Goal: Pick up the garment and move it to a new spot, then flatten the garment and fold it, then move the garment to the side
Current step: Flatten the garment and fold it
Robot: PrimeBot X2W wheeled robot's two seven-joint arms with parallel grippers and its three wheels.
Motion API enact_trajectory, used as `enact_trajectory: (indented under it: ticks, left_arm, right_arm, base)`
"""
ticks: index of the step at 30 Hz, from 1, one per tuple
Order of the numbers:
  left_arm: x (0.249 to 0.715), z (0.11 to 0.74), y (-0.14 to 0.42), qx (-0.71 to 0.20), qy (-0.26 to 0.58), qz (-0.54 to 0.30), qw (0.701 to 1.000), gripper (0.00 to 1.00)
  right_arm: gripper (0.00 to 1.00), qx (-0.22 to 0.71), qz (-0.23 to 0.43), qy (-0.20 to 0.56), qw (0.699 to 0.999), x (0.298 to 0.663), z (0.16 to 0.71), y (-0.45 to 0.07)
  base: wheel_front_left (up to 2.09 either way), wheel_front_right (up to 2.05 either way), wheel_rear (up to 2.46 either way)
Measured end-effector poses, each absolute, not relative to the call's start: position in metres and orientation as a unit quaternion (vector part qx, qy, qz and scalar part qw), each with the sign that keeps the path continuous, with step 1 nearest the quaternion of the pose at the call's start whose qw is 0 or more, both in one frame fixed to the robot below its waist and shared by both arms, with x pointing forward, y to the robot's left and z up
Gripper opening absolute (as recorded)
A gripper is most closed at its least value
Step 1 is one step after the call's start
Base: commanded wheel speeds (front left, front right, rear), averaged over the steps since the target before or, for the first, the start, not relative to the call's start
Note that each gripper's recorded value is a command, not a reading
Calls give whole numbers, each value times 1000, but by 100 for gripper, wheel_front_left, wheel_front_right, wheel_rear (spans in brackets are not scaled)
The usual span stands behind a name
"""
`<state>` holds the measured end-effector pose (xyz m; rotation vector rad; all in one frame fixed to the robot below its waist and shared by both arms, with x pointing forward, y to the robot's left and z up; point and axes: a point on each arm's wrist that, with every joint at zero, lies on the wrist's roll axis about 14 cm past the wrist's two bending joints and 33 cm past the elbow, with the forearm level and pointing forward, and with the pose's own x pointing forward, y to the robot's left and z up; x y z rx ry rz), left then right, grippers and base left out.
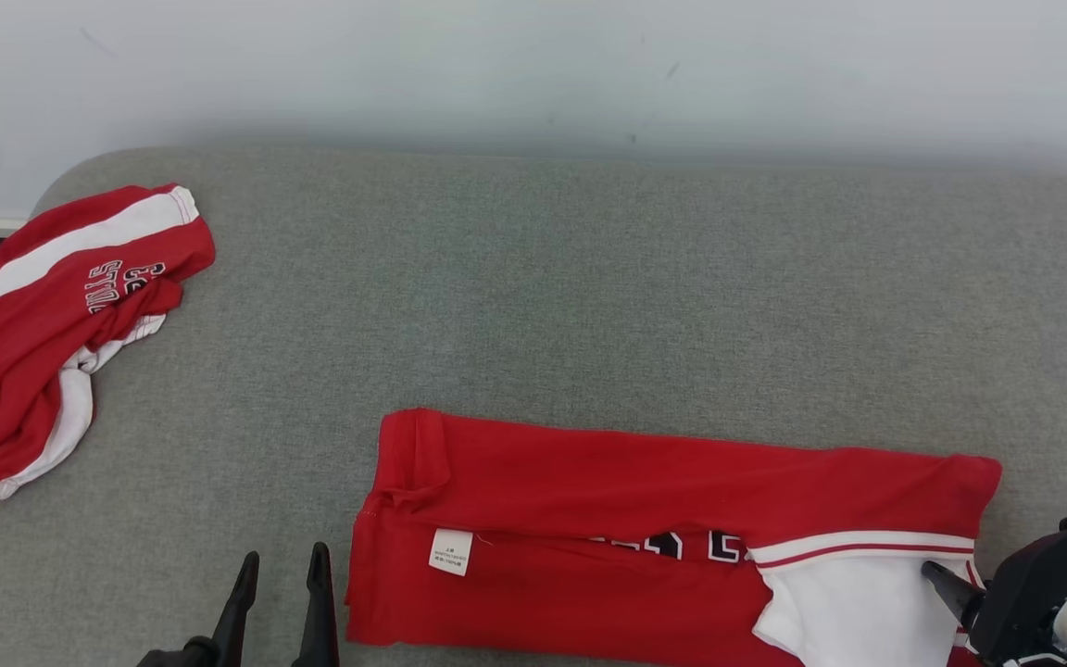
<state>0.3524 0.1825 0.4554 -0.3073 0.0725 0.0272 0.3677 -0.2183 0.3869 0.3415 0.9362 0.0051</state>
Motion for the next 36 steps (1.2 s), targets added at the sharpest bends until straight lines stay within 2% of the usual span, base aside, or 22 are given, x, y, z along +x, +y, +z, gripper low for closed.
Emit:
enact_trajectory:
  ticks: [12,13,14,19,26,36]
  left_arm:
    - [349,450,192,-152,41,27,987,100]
    - [349,450,192,-152,41,27,987,100]
    - [350,450,192,-152,41,27,987,100]
    - [350,452,193,-151,39,27,987,100]
    - [353,456,185,-152,33,13,988,100]
    - [351,460,173,-157,29,-5,987,100]
  right_arm:
    - [99,145,1,469,872,379,372,-211]
    - [23,143,3,472,870,380,372,-209]
    - [0,141,2,470,871,381,372,-210]
    - [0,139,-20,440,887,392,379,-220]
    - [0,140,-75,382,910,406,410,-261]
    - [0,104,-192,332,918,376,448,-357]
  base:
    - [0,0,0]
    - [0,0,0]
    - [0,0,0]
    - [0,0,0]
    - [0,0,0]
    - [0,0,0]
